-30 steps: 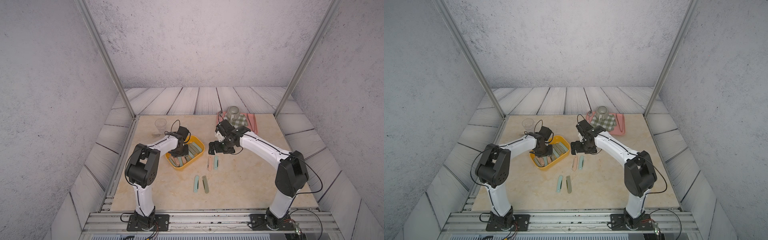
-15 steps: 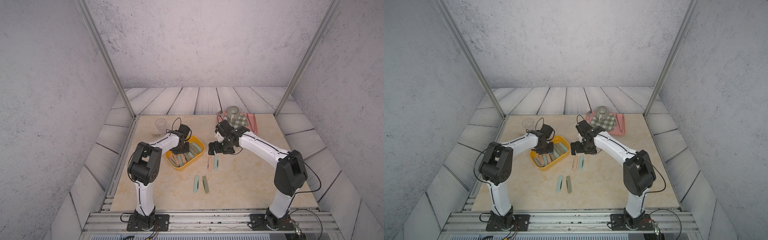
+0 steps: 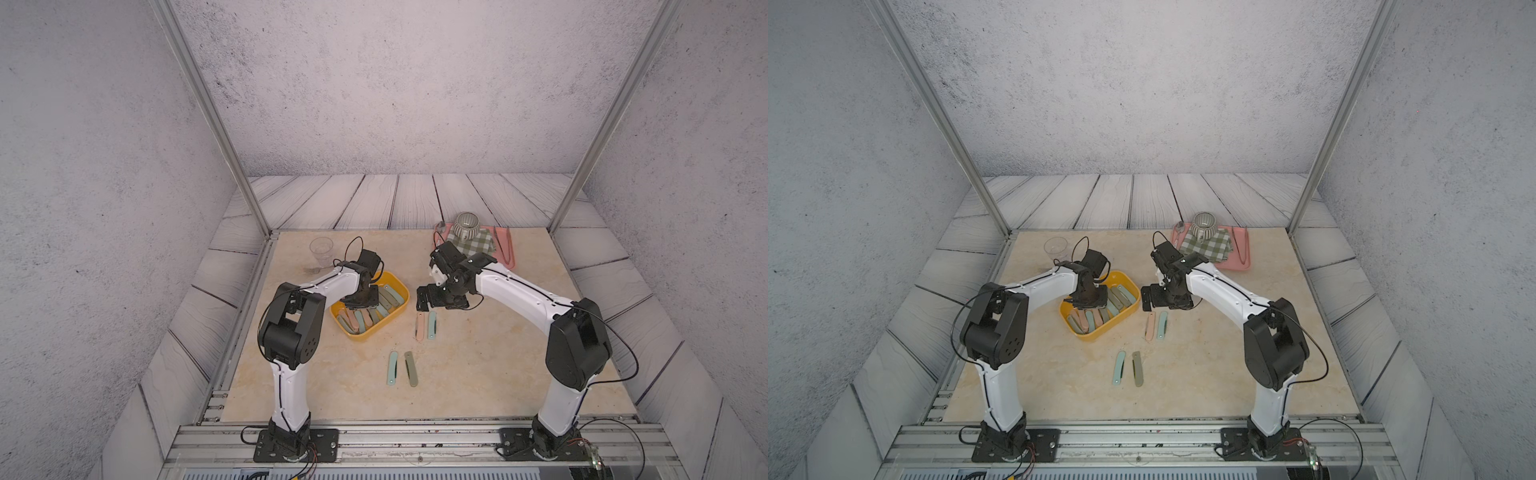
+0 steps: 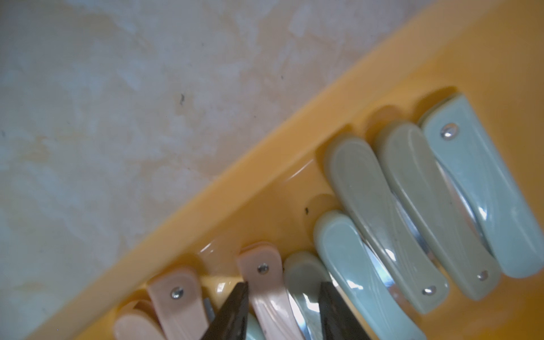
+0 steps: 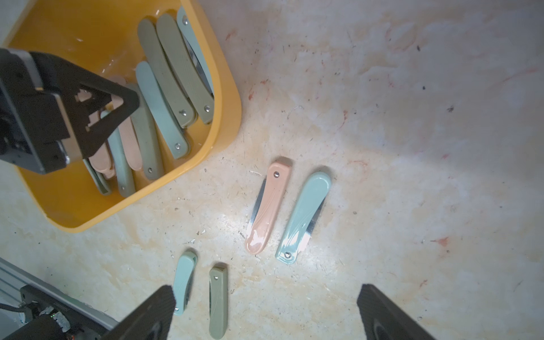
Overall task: Take the fruit knife out of the storage box
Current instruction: Pick up the fruit knife from the storage box.
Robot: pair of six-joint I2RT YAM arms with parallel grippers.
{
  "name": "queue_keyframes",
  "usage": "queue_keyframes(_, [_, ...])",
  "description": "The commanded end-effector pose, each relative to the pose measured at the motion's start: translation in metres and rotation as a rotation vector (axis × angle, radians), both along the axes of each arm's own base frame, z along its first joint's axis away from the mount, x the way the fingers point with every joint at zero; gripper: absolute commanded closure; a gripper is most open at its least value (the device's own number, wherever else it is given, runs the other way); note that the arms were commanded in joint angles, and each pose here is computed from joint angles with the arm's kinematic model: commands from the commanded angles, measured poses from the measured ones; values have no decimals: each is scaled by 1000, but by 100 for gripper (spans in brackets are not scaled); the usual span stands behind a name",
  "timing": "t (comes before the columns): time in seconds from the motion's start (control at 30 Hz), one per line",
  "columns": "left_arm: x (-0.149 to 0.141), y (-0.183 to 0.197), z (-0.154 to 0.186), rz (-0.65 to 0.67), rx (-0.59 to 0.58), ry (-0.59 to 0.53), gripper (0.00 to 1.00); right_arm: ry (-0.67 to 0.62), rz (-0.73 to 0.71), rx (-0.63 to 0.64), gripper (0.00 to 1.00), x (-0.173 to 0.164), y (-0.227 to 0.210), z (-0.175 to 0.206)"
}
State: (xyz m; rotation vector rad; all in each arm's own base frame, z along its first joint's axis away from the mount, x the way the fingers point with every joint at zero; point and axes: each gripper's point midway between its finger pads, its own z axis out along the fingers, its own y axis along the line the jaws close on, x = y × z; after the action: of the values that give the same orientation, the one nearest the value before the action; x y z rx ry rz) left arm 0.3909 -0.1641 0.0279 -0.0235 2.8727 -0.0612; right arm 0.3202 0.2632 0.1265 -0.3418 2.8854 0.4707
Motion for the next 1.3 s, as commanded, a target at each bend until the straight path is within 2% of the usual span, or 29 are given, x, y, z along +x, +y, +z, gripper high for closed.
queue_keyframes(0.0, [-17,15,-17,20,49,73,59,12,8,-4,1,0,-1,0])
queue_keyframes(0.27, [-22,24,-8,59,47,41,62,17,13,-5,1,1,0,-1])
queue_keyframes(0.43, [-19,20,-5,61,8,12,62,16,16,-5,1,1,1,-1])
queue_keyframes(0.53, [-21,16,-19,47,9,80,62,22,17,-1,1,0,2,-2])
queue_keyframes(0.87, [-30,10,-41,36,-15,135,62,30,19,-1,1,-1,2,-4])
queue_keyframes(0.93, [-31,10,-40,37,-19,133,64,30,19,1,1,-1,2,-4])
queue_keyframes(1.1, [-28,9,-29,38,-31,105,81,25,21,8,1,0,4,-2])
queue_keyframes(1.27, [-20,7,-14,31,-39,67,84,25,23,11,1,0,5,-1])
